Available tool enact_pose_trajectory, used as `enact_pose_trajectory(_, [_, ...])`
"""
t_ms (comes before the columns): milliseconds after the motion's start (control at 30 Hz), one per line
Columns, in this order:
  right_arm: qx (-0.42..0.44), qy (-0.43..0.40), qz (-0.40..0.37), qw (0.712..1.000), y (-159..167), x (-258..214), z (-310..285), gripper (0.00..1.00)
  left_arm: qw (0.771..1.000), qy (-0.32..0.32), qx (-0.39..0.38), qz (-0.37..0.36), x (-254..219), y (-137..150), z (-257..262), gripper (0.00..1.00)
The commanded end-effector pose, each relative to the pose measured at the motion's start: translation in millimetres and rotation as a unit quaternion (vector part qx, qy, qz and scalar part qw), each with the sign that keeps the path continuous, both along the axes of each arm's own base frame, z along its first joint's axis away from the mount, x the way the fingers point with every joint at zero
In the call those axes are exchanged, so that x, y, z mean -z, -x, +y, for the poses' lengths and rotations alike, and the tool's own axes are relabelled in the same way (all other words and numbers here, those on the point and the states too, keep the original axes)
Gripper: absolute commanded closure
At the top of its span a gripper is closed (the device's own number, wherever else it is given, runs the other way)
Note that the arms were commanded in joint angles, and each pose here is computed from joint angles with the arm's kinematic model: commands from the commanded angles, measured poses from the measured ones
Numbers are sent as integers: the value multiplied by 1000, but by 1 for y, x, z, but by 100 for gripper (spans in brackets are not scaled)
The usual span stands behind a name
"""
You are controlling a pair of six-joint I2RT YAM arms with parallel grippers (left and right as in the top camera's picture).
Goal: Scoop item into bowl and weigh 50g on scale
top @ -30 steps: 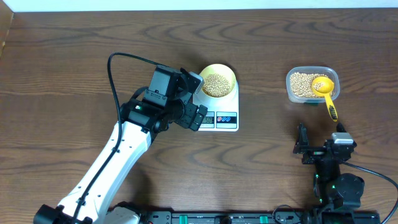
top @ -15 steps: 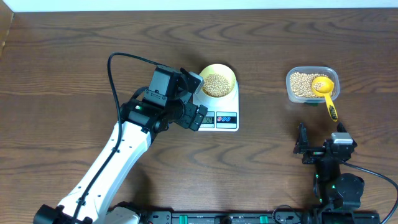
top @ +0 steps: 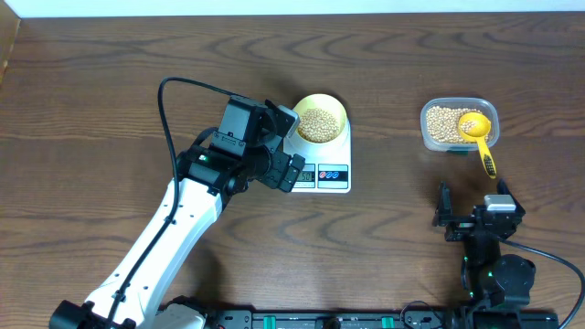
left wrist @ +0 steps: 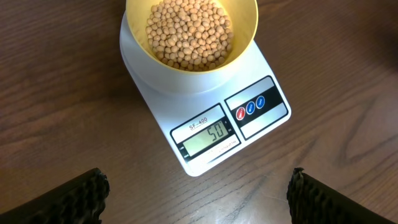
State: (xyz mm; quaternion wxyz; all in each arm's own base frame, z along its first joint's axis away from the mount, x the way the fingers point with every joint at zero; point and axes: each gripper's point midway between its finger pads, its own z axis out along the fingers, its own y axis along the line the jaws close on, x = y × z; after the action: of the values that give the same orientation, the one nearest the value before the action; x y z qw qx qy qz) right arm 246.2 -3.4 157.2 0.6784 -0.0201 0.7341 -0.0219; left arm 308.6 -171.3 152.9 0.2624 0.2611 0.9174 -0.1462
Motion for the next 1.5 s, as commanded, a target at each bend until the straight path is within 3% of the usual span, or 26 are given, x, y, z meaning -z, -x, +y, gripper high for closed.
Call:
enact_pose_trajectory(0, [0, 23, 0, 1000, 0, 1, 0, 1, 1000, -7, 2, 3, 4, 1, 1, 6])
enact_pose_trajectory(1467, [1, 11, -2, 1000, 0, 1, 0, 1, 1000, -7, 2, 3, 4, 1, 1, 6])
